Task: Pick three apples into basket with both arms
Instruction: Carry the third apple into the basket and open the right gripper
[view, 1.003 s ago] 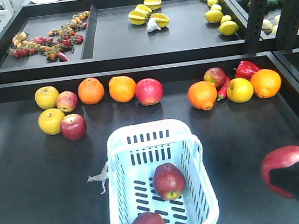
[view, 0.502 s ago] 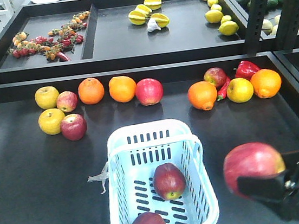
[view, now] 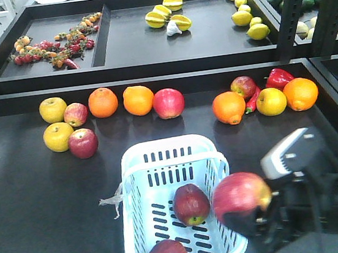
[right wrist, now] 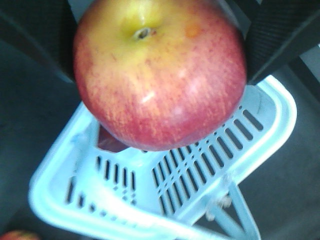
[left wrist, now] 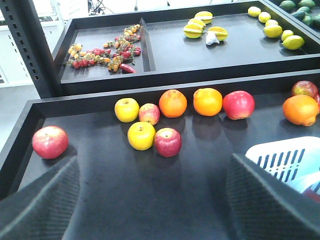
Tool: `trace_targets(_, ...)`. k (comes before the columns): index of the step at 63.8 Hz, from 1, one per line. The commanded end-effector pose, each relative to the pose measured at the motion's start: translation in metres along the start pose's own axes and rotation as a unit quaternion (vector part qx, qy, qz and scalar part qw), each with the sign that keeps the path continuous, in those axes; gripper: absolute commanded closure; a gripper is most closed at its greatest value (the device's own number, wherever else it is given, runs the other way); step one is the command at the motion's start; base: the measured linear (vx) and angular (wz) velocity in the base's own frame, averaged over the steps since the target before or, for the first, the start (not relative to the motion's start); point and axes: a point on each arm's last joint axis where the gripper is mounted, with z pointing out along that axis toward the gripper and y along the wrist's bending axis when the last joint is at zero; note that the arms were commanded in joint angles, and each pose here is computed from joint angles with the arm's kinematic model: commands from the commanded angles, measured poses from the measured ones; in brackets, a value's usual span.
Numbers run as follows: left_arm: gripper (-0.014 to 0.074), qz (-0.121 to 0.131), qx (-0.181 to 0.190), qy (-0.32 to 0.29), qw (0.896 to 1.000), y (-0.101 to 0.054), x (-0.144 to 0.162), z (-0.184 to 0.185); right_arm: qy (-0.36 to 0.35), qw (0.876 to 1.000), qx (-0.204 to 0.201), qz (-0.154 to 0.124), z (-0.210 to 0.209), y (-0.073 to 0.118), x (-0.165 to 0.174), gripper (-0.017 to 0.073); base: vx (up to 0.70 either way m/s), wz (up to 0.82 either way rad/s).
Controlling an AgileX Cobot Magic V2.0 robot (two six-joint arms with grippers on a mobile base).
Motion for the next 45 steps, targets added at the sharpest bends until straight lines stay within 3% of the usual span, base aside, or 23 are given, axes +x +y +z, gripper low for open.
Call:
trace_targets(1,0.0025,-0.004,0.004,-0.042,0.999,0.0,-0.012,-0.005,-0.019,1.0,0.012,-0.012,0.014,0.004,-0.021,0.0281,0.0,0.0)
trace_targets(16,0.0025,-0.004,0.004,-0.042,0.999,0.0,-0.012,-0.005,0.0,1.0,0.013,-0.024,0.052,0.008,-0.04,0.0249,0.0,0.0)
trace_targets(45,0.0025,-0.004,0.004,-0.042,0.999,0.0,-0.012,-0.005,0.021,1.0,0.011,-0.012,0.07,0.005,-0.039,-0.0063,0.0,0.0)
